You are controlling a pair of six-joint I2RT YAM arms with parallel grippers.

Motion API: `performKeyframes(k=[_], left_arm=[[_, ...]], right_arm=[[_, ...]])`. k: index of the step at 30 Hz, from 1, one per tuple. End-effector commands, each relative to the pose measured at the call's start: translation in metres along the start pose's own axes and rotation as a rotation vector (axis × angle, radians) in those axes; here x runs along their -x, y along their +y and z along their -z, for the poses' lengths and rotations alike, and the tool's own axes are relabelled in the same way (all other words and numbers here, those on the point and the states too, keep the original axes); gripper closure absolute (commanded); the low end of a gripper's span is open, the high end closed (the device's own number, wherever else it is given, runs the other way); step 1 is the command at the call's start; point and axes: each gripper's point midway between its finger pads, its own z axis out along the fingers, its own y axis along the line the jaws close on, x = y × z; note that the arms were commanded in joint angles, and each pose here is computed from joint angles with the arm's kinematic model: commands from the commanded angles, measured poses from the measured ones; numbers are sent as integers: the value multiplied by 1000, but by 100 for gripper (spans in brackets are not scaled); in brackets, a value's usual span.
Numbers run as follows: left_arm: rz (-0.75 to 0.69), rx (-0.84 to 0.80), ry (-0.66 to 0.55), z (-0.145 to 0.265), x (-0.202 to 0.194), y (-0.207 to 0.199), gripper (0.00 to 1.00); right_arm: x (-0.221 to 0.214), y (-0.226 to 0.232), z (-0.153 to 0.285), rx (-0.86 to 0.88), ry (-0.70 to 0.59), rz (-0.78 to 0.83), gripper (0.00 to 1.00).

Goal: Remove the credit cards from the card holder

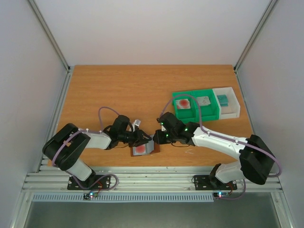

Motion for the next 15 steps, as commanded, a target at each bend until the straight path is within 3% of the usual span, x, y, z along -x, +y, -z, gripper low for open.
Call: performKeyframes(k=[1,15], left_arm=[[-60,-87,-17,-11,11,-30,73],[-68,-93,-17,-18,17,-34,61]], right_arm=[[1,1,17,7,-41,22,80],[-2,24,22,141,-40,23,79]])
